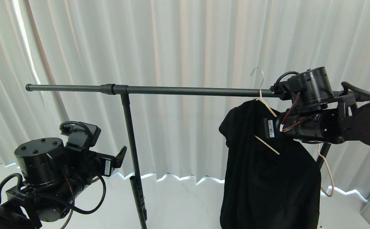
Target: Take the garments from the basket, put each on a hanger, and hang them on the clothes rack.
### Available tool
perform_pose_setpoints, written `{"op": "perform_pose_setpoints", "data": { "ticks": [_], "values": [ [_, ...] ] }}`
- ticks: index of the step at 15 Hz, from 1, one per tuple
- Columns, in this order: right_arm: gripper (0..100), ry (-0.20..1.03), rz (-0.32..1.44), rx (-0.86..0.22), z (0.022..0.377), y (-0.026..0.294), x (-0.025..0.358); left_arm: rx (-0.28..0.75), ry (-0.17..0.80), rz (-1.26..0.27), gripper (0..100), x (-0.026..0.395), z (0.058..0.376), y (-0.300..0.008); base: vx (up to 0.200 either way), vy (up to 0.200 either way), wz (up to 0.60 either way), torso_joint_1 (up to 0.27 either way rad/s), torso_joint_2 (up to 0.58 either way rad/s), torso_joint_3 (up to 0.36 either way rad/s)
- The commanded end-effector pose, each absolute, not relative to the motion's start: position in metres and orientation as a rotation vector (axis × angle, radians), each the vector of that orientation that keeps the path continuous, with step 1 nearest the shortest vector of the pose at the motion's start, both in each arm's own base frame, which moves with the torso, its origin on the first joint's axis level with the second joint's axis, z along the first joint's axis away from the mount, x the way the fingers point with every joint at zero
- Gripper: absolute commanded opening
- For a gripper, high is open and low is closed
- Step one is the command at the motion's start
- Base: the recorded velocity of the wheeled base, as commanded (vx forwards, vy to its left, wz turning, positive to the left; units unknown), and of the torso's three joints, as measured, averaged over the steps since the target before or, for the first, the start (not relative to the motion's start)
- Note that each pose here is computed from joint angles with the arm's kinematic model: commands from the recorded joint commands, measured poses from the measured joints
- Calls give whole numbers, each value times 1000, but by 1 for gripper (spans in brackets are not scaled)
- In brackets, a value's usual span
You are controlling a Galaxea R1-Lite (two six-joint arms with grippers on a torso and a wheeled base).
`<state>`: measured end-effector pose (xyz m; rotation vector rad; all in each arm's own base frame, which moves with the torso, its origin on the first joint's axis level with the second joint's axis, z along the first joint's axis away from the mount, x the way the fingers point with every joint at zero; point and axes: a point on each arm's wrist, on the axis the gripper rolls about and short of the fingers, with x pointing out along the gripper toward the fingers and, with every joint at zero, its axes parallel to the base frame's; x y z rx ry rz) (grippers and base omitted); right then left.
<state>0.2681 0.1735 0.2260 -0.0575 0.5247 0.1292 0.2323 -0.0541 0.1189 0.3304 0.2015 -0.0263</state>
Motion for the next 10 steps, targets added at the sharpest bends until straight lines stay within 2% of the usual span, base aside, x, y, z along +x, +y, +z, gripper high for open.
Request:
{"op": "perform_pose_setpoints", "data": {
  "ticks": [1, 10],
  "values": [
    [0, 534, 137, -65, 223, 175, 264, 331, 200, -33, 100, 232, 119, -56, 0, 0, 0, 0, 0, 0],
    [0, 616, 70, -74, 195, 168, 276, 332, 199, -33, 100, 232, 119, -56, 0, 0, 0, 0, 0, 0]
  ]
}}
